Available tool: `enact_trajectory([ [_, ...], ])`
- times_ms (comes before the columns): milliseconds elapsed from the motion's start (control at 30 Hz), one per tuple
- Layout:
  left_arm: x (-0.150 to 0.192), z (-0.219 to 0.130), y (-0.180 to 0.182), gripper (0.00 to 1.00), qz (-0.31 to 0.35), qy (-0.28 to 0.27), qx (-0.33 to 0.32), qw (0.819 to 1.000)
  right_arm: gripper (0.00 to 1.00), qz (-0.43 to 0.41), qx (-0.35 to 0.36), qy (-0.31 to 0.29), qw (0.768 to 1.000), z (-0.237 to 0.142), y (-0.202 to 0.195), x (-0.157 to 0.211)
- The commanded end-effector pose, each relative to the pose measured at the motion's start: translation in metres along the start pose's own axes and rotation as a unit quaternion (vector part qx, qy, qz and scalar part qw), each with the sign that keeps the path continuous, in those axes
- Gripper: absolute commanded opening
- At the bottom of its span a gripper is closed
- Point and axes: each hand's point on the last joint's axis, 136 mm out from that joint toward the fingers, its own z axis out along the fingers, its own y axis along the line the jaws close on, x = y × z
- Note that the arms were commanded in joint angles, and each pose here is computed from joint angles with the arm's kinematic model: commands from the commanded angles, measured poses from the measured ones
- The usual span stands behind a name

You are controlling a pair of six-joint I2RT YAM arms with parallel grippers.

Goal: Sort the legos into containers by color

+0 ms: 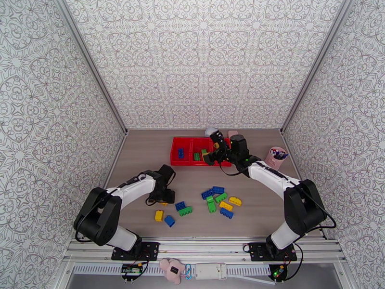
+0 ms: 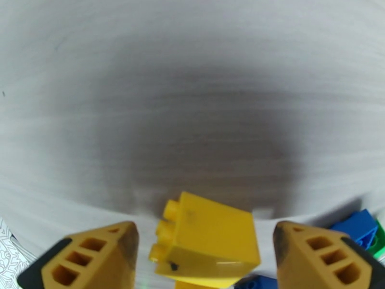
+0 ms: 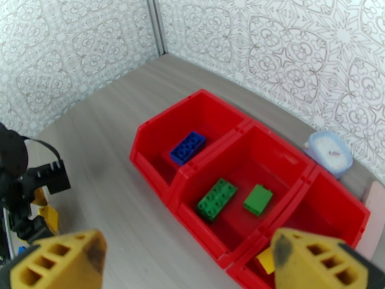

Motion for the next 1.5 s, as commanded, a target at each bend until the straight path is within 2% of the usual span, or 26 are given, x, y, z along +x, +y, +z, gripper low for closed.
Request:
enact_trajectory([
  [0,-0.003,0.0,0.0,0.68,0.008,0.009,-0.002,1.0,0.94,0.002,-0.002,0.002,1.0,0.003,0.0,-0.004],
  [333,-0.004,0.001,-0.002,0.52,0.01,0.009,0.001,1.0,0.94,0.005,-0.004,0.0,1.0,0.002,0.001,-0.005],
  [433,-0.005,0.0,-0.004,0.43,0.009,0.006,0.005,1.0,0.94,0.004,-0.004,-0.003,1.0,0.001,0.001,-0.006],
  [767,-0.023,-0.012,-0.014,0.43,0.014,-0.025,0.016,0.999,0.94,0.004,-0.004,-0.007,1.0,-0.003,0.003,-0.008],
  [900,-0.044,-0.024,-0.029,0.44,0.021,-0.061,0.039,0.997,0.94,0.002,-0.002,-0.011,1.0,-0.006,0.004,-0.009],
  [1000,-0.073,-0.039,-0.043,0.44,0.022,-0.102,0.062,0.993,0.94,0.001,0.009,-0.02,1.0,-0.01,0.002,-0.012],
  [1200,-0.147,-0.079,-0.084,0.43,0.034,-0.206,0.127,0.97,0.94,-0.002,0.062,-0.045,0.997,-0.03,-0.009,-0.016],
  [1467,-0.228,-0.143,-0.146,0.43,0.076,-0.344,0.222,0.909,0.94,0.002,0.121,-0.068,0.99,-0.068,-0.022,-0.013],
])
